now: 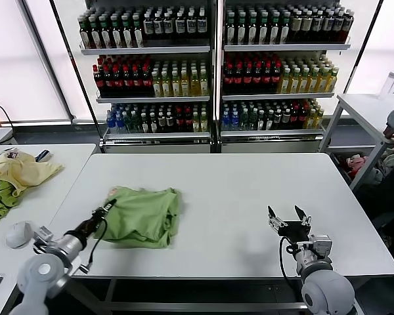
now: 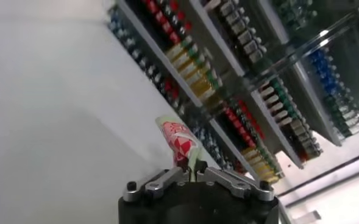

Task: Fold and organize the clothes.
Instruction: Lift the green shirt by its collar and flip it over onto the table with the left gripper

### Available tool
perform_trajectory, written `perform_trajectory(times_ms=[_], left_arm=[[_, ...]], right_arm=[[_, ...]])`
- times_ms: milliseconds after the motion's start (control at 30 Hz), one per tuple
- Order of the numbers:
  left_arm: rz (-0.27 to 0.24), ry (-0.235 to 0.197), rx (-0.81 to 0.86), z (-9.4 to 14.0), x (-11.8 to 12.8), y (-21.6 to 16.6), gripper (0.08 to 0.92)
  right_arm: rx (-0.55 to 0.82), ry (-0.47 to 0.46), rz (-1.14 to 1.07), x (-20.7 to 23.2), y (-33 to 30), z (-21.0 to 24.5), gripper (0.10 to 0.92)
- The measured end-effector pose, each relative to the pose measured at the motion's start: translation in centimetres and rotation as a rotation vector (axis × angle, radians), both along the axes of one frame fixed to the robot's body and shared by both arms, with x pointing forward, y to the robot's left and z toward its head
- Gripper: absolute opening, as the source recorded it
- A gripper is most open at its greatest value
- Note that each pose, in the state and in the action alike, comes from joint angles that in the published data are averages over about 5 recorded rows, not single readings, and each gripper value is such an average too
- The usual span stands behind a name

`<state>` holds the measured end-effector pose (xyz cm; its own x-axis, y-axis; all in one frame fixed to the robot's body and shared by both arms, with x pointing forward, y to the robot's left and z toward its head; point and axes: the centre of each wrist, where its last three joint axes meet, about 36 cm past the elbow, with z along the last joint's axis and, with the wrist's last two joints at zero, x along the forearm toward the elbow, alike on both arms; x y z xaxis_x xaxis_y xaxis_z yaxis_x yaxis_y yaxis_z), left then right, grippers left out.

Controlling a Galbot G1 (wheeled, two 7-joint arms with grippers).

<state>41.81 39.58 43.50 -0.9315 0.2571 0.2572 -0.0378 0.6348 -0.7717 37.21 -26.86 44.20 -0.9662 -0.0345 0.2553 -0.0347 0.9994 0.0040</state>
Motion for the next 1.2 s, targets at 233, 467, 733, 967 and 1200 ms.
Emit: perform_trajectory(times_ms=[233, 467, 733, 967, 1200], left_arm=[[0.049, -0.072, 0.240, 6.4, -0.3, 4.8, 0.108], [0.022, -0.136, 0.535, 11.0, -0.5, 3.5, 0.108], [-0.062, -0.116, 0.898, 6.7, 0.6, -3.4, 0.108], [-0.177, -0.135, 1.112, 1.7, 2.3, -11.7, 0.108], [-0.291, -0.158, 1.208, -1.6, 3.5, -20.0, 0.108]], right_arm=[[0.010, -0.007, 0.001, -0.1, 0.0, 0.2, 0.823], [0.024, -0.019, 0.005, -0.5, 0.4, 0.6, 0.823], [0.031, -0.022, 0.004, -0.9, 0.8, 0.4, 0.823], [0.023, -0.032, -0.001, -1.0, 1.1, 0.6, 0.823], [0.015, -0.039, -0.015, -1.0, 1.0, 0.6, 0.823]])
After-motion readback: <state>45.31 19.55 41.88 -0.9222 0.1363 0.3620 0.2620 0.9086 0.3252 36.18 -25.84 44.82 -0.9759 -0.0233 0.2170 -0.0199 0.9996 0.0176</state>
